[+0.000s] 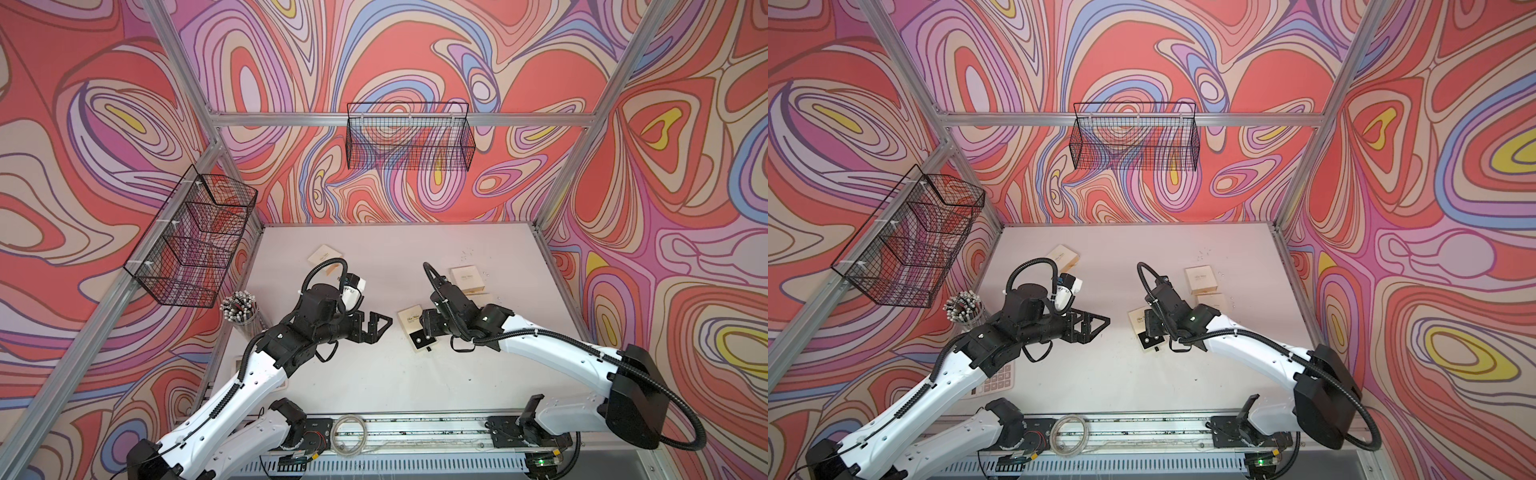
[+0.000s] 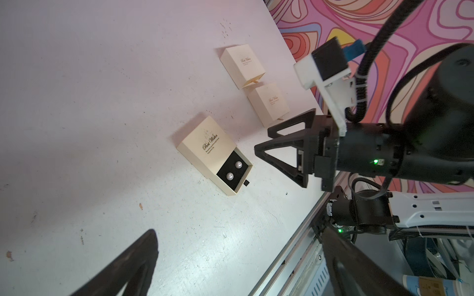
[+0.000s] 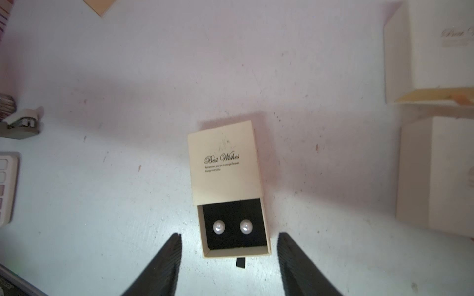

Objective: Take out the earrings from the drawer-style jewelry box
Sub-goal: Pick up the earring from the drawer.

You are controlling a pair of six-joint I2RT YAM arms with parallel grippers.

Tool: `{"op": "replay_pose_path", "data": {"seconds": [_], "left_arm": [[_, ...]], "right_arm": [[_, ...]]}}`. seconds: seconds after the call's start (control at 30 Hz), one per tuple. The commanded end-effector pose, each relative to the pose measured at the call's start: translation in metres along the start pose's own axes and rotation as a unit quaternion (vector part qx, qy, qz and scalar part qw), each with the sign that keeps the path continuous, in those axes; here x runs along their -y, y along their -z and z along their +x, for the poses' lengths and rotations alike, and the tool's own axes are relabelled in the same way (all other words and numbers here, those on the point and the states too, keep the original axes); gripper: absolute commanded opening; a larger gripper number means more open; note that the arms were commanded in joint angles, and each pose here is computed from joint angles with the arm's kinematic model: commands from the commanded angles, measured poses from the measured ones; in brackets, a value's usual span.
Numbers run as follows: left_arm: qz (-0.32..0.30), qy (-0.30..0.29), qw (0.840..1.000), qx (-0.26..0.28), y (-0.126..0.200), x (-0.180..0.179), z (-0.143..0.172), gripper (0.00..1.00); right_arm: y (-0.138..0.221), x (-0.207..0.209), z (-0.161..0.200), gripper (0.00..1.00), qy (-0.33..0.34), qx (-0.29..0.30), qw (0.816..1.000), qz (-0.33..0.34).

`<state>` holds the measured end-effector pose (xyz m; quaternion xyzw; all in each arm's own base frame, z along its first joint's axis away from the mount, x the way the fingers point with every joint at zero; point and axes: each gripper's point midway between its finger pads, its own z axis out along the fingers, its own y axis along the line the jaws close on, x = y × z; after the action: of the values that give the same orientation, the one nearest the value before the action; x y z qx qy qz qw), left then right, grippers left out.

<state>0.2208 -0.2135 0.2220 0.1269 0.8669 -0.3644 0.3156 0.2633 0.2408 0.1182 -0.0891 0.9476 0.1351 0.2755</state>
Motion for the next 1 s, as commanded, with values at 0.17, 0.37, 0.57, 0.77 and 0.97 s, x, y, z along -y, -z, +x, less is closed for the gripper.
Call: {"op": "replay_pose_path", "data": {"seconds": [0.17,0.37,0.57,0.77,0.97], "left_arm": [[0.031,0.018,0.999,-0.021,-0.007,0.007,-0.001,0.99],[0.042,0.038,0.998,-0.027,-0.010,0.006,-0.003,1.00],[0.049,0.044,0.998,-0.017,-0.009,0.005,-0.006,1.00],[0.050,0.048,0.997,-0.016,-0.009,0.004,-0.006,1.00],[0.049,0.049,0.997,-0.014,-0.009,0.004,-0.007,1.00]], "right_arm": [[-0.033,0.002,0.032,0.31,-0.005,-0.042,0.999,0.000],[-0.041,0.006,0.039,0.31,-0.002,-0.054,0.999,0.009],[-0.048,0.013,0.047,0.29,0.002,-0.066,0.998,0.024],[-0.055,0.015,0.051,0.27,0.003,-0.071,0.997,0.029],[-0.061,0.016,0.055,0.24,0.002,-0.079,0.996,0.033]]}}
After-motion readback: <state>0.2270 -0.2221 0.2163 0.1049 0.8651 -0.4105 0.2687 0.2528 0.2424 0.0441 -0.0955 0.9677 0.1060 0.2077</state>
